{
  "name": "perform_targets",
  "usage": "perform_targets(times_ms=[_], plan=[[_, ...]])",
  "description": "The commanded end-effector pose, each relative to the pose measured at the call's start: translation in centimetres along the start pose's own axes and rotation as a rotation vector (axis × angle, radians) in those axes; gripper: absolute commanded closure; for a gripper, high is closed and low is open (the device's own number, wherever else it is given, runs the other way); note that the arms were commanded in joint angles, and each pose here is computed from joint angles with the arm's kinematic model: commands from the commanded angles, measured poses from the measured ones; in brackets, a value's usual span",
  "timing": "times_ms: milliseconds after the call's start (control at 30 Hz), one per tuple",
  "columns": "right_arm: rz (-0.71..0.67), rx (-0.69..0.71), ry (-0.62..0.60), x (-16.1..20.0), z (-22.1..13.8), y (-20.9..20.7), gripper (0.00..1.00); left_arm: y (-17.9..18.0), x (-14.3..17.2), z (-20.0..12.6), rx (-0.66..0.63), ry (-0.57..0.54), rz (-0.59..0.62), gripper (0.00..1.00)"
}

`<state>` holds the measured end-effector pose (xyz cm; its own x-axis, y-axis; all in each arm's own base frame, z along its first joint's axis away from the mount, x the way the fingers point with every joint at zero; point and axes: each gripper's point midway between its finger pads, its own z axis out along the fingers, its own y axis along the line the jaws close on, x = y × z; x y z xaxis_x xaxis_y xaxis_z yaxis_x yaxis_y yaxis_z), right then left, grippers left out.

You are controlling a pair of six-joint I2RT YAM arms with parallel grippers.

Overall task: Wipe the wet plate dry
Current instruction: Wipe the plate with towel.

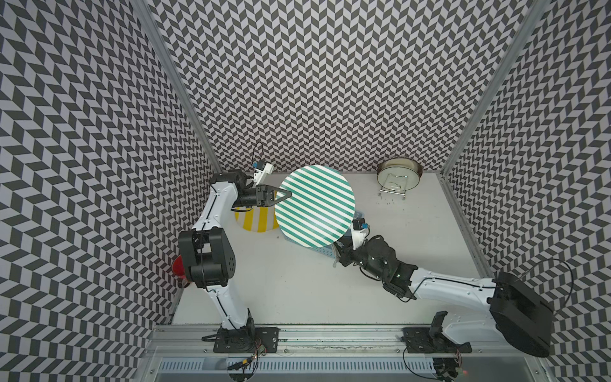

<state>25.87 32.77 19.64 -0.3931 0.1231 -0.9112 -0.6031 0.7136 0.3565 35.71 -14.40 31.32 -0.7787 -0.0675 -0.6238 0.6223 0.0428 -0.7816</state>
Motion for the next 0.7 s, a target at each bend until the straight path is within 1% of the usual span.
perform_targets(times_ms=[0, 267, 467, 533, 667], plan=[[-0.137, -0.052, -0.308, -7.2, -1.6, 4.8, 1.0, -0.9, -1.1, 0.4, 0.094, -0.059, 0.089, 1.0], [-0.127, 0.095, -0.4, -7.3, -3.5, 2.6, 1.0, -0.7, -1.1, 0.1, 0.089, -0.065, 0.083, 1.0], [-0.12, 0.168, -0.401, -6.7, -4.4, 0.8, 1.0, -0.7, -1.3, -0.3, 0.081, -0.073, 0.081, 1.0], [-0.131, 0.16, -0.393, -6.5, -4.4, 0.8, 1.0, -0.8, -1.3, -0.4, 0.08, -0.074, 0.083, 1.0], [-0.164, 0.148, -0.353, -5.5, -3.2, 1.3, 1.0, -0.8, -1.3, -0.4, 0.08, -0.074, 0.08, 1.0]])
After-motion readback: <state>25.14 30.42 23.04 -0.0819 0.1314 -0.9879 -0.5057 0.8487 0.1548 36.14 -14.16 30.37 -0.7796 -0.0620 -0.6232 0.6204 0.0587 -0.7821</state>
